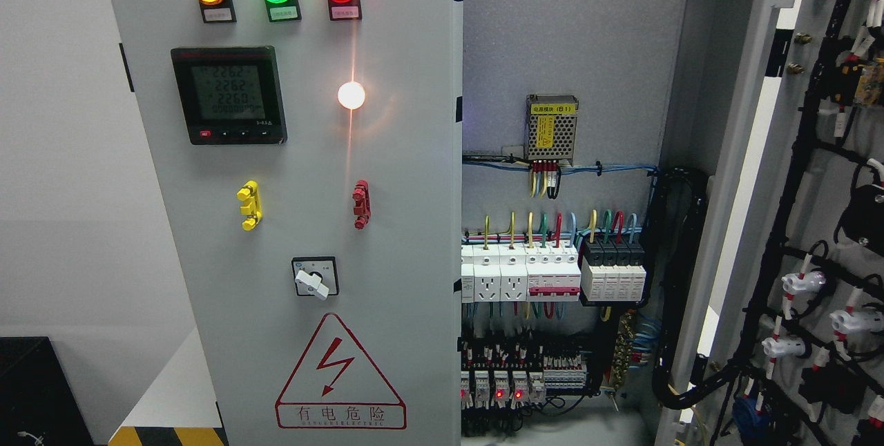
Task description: Open door with both hands
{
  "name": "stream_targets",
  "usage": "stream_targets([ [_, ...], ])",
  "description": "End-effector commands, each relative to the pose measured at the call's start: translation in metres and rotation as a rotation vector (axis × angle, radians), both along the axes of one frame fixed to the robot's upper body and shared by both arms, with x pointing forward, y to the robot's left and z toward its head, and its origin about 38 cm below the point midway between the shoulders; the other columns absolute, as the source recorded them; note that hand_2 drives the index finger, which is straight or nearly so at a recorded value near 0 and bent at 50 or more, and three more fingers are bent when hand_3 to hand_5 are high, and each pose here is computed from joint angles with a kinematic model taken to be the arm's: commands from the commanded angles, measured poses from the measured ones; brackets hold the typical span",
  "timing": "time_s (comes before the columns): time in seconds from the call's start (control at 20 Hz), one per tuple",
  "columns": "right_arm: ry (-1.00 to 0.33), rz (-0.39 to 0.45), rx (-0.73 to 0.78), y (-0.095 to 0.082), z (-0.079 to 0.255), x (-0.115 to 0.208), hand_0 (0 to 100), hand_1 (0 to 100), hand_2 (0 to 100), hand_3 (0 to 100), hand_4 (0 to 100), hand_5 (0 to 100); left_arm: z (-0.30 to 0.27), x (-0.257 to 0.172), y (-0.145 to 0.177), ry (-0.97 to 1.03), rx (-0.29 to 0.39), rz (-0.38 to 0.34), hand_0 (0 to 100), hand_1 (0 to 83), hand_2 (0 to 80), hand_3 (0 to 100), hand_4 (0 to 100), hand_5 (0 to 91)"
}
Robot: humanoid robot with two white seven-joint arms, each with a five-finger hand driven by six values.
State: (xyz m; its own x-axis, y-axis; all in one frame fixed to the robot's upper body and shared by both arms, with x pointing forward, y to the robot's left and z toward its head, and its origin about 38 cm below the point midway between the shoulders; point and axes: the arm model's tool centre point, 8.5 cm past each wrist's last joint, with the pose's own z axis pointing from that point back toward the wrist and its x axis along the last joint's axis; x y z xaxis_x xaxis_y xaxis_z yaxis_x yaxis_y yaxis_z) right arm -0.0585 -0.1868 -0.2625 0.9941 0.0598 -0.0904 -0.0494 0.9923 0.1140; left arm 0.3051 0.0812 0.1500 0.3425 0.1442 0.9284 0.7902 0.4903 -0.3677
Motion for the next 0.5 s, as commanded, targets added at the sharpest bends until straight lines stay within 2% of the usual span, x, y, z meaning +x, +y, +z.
stream_targets([
  [0.0, 0.001, -0.023, -0.005, 0.000, 0.000, 0.000, 19, 0, 0, 0, 0, 0, -0.088, -0.024, 0.066, 0.111, 0.161, 0.199, 0, 0.0, 0.0, 0, 0, 0.0],
  [0.3, 0.001, -0.021, -0.004, 0.001, 0.000, 0.000, 19, 0, 0, 0, 0, 0, -0.160, -0.045, 0.119, 0.293, 0.249, 0.396, 0, 0.0, 0.0, 0, 0, 0.0],
  [0.45, 0.001, -0.023, -0.003, 0.001, 0.000, 0.000, 19, 0, 0, 0, 0, 0, -0.195, -0.053, 0.134, 0.372, 0.287, 0.445, 0, 0.0, 0.0, 0, 0, 0.0],
])
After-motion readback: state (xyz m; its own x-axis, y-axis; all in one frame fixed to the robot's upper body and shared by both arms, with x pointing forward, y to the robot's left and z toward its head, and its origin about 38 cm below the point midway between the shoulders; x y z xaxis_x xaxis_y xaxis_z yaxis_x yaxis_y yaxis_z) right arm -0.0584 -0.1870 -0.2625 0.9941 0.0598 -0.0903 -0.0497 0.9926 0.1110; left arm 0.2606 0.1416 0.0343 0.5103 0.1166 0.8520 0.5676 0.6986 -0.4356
